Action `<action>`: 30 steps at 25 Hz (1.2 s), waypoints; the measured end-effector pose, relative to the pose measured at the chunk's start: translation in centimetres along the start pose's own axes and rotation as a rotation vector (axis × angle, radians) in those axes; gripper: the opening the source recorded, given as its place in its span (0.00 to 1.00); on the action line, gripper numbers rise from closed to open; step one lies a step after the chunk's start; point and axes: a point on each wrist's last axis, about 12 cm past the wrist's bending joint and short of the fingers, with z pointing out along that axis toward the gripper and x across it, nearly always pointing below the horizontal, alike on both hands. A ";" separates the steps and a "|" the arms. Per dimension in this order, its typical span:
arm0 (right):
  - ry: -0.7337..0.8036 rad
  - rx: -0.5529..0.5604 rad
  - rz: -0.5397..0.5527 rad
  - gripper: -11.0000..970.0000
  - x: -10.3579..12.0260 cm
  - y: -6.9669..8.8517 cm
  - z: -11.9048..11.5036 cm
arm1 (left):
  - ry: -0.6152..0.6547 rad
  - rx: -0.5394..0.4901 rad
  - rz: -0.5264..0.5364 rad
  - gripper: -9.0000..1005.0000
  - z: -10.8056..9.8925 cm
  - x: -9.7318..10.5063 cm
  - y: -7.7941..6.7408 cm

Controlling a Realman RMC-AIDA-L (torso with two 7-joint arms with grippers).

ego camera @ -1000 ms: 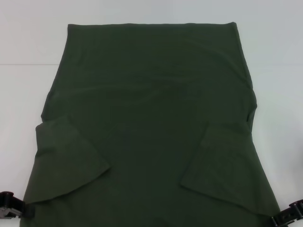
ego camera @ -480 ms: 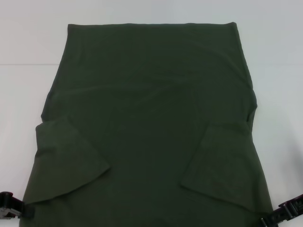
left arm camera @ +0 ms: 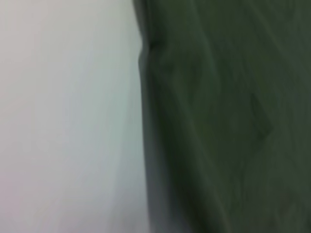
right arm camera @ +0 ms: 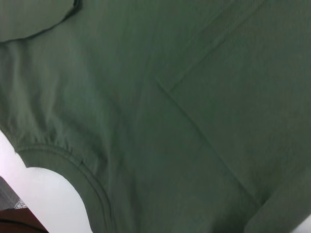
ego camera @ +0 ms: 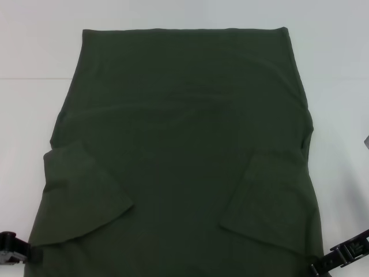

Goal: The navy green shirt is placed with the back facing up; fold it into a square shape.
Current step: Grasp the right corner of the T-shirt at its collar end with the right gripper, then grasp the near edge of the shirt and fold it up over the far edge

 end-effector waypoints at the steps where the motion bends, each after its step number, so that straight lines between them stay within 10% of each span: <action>1: -0.002 0.002 -0.003 0.77 0.0 0.0 0.0 | -0.003 0.004 0.001 0.06 0.0 0.0 0.0; 6: 0.013 0.015 -0.032 0.71 -0.3 0.2 0.2 | -0.013 0.017 0.009 0.06 -0.2 -0.1 -0.1; 20: 0.031 0.027 -0.061 0.06 -0.9 0.6 0.3 | -0.014 0.029 0.015 0.06 -0.2 -0.2 -0.3; 30: 0.081 -0.043 -0.155 0.07 -0.2 1.1 -0.7 | 0.051 0.097 0.007 0.06 -0.5 0.2 -0.3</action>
